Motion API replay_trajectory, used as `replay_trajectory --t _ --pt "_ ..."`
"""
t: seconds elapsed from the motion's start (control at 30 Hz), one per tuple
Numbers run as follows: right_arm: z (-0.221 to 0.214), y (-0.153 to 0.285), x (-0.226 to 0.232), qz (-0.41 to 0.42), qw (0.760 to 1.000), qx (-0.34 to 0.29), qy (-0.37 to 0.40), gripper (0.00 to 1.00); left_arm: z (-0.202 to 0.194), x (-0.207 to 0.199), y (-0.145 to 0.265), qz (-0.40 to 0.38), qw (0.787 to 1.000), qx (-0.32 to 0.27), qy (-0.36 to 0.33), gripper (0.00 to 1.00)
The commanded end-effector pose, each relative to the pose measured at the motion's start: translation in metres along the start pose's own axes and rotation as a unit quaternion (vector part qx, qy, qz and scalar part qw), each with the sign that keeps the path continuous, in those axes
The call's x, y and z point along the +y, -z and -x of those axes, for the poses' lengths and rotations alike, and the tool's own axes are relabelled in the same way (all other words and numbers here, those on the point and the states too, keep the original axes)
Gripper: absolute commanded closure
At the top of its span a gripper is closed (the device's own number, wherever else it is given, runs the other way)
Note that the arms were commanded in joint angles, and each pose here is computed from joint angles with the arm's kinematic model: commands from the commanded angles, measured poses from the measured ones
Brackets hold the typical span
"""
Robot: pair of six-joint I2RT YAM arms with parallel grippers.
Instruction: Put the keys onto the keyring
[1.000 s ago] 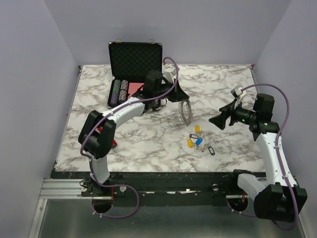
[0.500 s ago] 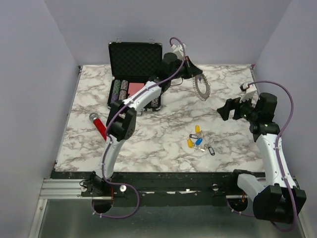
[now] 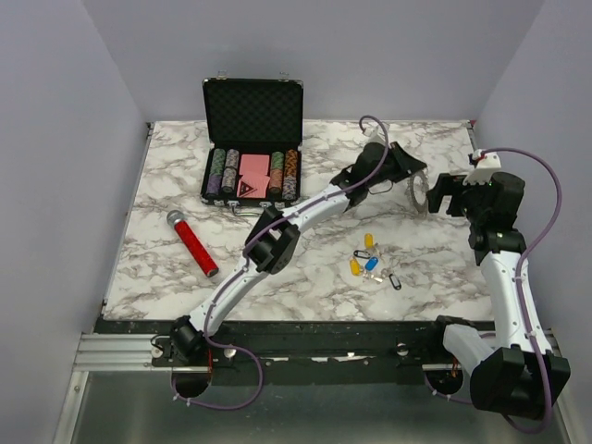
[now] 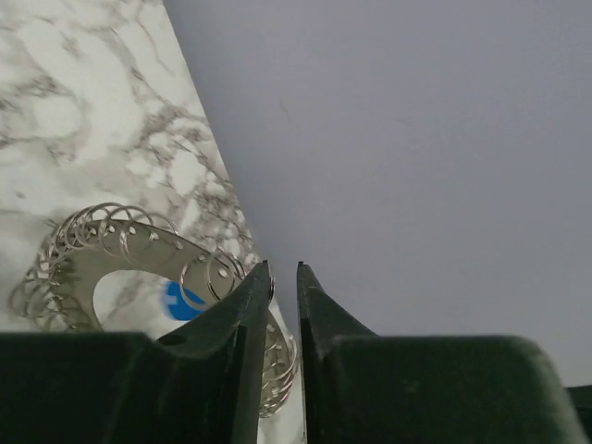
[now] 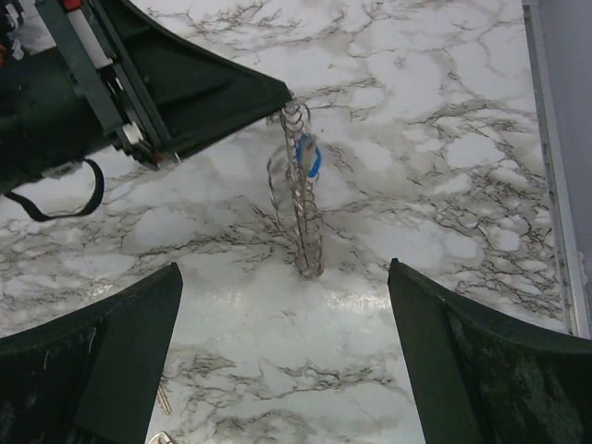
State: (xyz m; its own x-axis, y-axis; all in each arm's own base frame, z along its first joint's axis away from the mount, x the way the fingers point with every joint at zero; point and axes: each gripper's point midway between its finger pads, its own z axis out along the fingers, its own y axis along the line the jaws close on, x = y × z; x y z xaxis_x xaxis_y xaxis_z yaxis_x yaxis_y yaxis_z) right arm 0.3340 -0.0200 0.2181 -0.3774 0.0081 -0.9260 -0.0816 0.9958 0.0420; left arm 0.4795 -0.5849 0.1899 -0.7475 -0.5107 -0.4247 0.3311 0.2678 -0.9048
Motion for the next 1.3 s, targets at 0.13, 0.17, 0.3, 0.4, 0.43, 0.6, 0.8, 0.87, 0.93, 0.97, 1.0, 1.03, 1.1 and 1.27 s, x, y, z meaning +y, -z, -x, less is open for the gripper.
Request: replay_trajectory --t 0.13,0.17,0.3,0.4,0.43,0.6,0.8,0.87,0.93,0.97,1.0,1.03,1.1,1.27 --pt "0.006 0.005 -0.003 -0.012 1.0 -0.018 -0.003 0.0 -0.004 -0.031 0.005 -0.013 1.0 0.009 0.003 0.55" --pt "0.005 0.004 -0.002 -0.008 1.0 -0.016 -0.003 0.0 0.0 -0.034 0.008 -0.015 1.0 0.011 -0.008 0.52" --pt "0.005 0.005 0.001 0.001 1.0 -0.017 0.0 0.0 0.033 -0.053 0.022 -0.025 0.998 0.005 -0.055 0.45" --pt "0.002 0.005 0.005 0.015 1.0 -0.014 0.002 0.0 0.06 -0.079 0.04 -0.041 0.994 -0.004 -0.103 0.43" --pt "0.001 0.005 0.007 0.021 1.0 -0.013 0.002 0.0 0.065 -0.083 0.047 -0.044 0.991 -0.005 -0.126 0.42" --pt "-0.007 0.006 0.028 0.086 0.996 -0.001 0.015 0.0 0.084 -0.119 0.093 -0.056 0.963 -0.005 -0.264 0.34" --pt "-0.011 0.016 0.061 0.193 0.98 0.004 0.04 0.0 0.09 -0.142 0.181 -0.05 0.919 -0.02 -0.39 0.01" --pt "-0.009 0.022 0.071 0.224 0.974 0.007 0.042 0.0 0.088 -0.143 0.216 -0.049 0.909 -0.02 -0.413 0.01" --pt "0.0 0.027 0.08 0.253 0.967 0.006 0.037 0.0 0.086 -0.143 0.252 -0.056 0.904 -0.01 -0.423 0.01" --pt "0.004 0.029 0.083 0.261 0.965 0.007 0.031 0.0 0.082 -0.143 0.271 -0.061 0.905 -0.001 -0.421 0.01" --pt "0.008 0.031 0.086 0.269 0.963 0.009 0.026 0.0 0.084 -0.147 0.293 -0.066 0.905 -0.004 -0.42 0.01" --pt "0.013 0.033 0.087 0.269 0.963 0.01 0.02 0.0 0.081 -0.142 0.31 -0.063 0.908 0.003 -0.414 0.01" --pt "0.027 0.038 0.088 0.268 0.963 0.003 0.015 0.0 0.083 -0.132 0.344 -0.046 0.911 0.003 -0.409 0.01" --pt "0.059 0.041 0.074 0.2 0.978 -0.015 -0.053 0.0 0.081 -0.131 0.415 -0.032 0.903 -0.02 -0.428 0.01"
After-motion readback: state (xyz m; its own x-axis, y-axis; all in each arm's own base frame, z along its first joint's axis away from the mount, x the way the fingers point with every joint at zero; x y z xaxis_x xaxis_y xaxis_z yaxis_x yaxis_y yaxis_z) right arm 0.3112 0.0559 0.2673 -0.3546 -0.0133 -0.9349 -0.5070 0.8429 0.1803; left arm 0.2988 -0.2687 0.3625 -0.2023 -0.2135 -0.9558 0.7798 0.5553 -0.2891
